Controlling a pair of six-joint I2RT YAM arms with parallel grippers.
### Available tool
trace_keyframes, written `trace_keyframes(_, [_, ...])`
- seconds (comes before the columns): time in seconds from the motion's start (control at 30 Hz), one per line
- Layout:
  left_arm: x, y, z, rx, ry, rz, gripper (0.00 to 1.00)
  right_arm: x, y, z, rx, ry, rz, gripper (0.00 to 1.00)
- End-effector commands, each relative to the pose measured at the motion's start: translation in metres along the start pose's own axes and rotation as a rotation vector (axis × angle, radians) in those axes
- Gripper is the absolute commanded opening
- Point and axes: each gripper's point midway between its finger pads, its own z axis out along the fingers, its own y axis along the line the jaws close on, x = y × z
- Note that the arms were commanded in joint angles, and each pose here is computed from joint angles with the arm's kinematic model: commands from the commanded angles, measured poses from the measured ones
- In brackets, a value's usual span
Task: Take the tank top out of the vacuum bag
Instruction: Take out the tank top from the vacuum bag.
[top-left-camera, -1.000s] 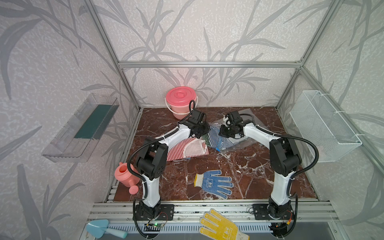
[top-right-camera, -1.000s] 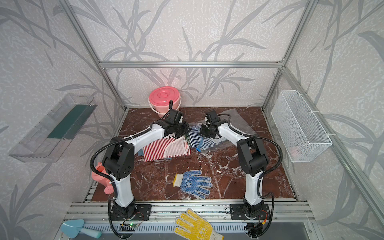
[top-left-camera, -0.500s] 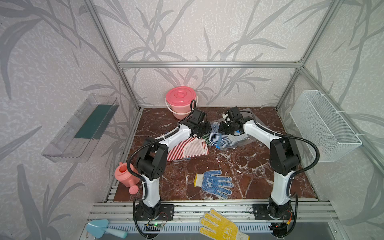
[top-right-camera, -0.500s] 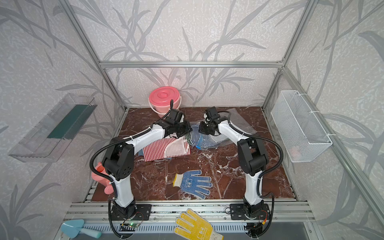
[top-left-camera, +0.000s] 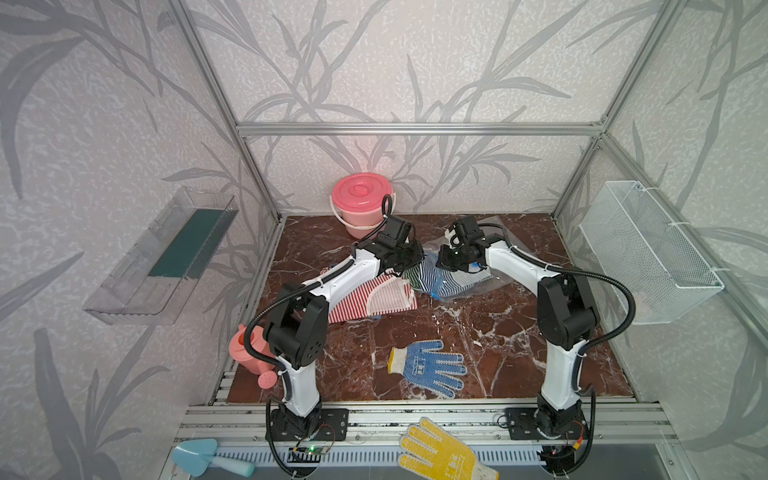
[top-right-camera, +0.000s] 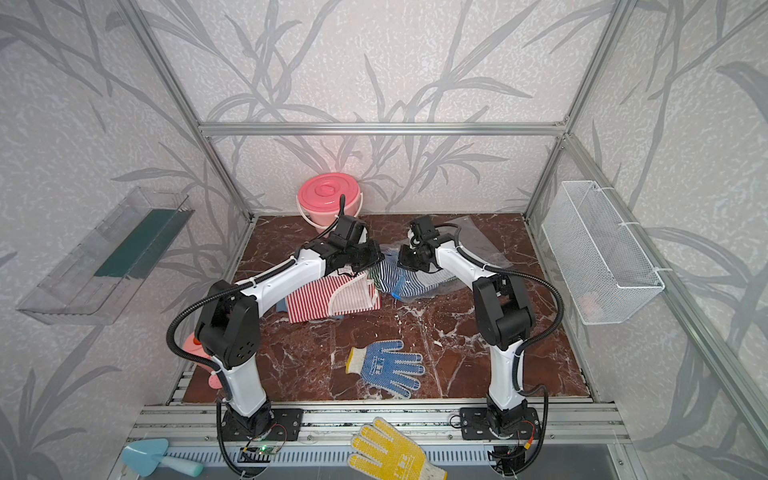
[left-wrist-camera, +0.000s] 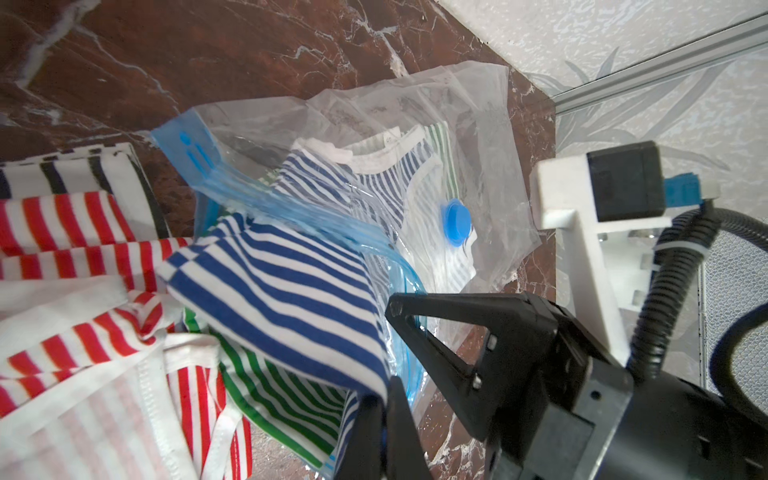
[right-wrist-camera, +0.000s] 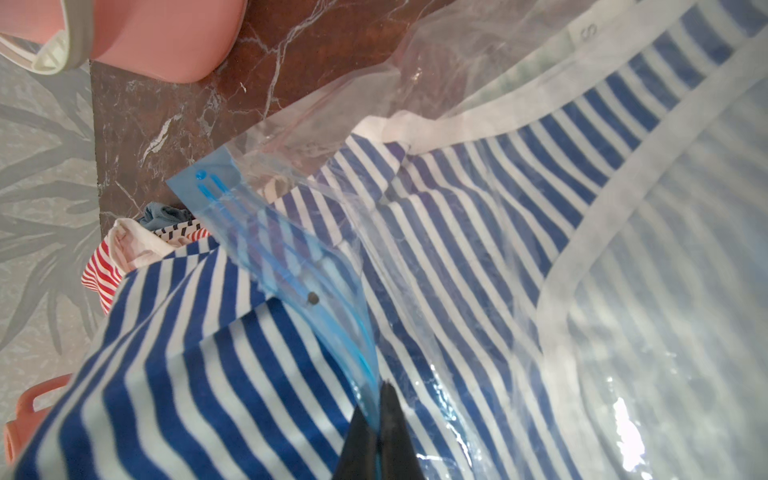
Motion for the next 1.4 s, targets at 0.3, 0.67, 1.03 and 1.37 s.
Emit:
trace_keyframes(0.3, [-0.033,-0.007,-0.038,0.007,-0.099,0.042,0.0,-0.007,-0.011,-0.005,0.028,-0.029,0.025,0.0])
trace_keyframes(0.67, [-0.034,-0.009,-0.041,0.029,-0.095,0.019,0.0,-0.018,-0.009,-0.007,0.029,-0.064,0.034,0.0])
trace_keyframes(1.03, [-0.037,-0.009,-0.045,0.033,-0.101,0.007,0.0,-0.016,-0.015,-0.002,0.049,-0.055,0.042,0.0])
trace_keyframes(1.37, [-0.039,-0.002,-0.047,0.015,-0.102,-0.003,0.0,-0.013,-0.018,0.002,0.053,-0.044,0.04,0.0])
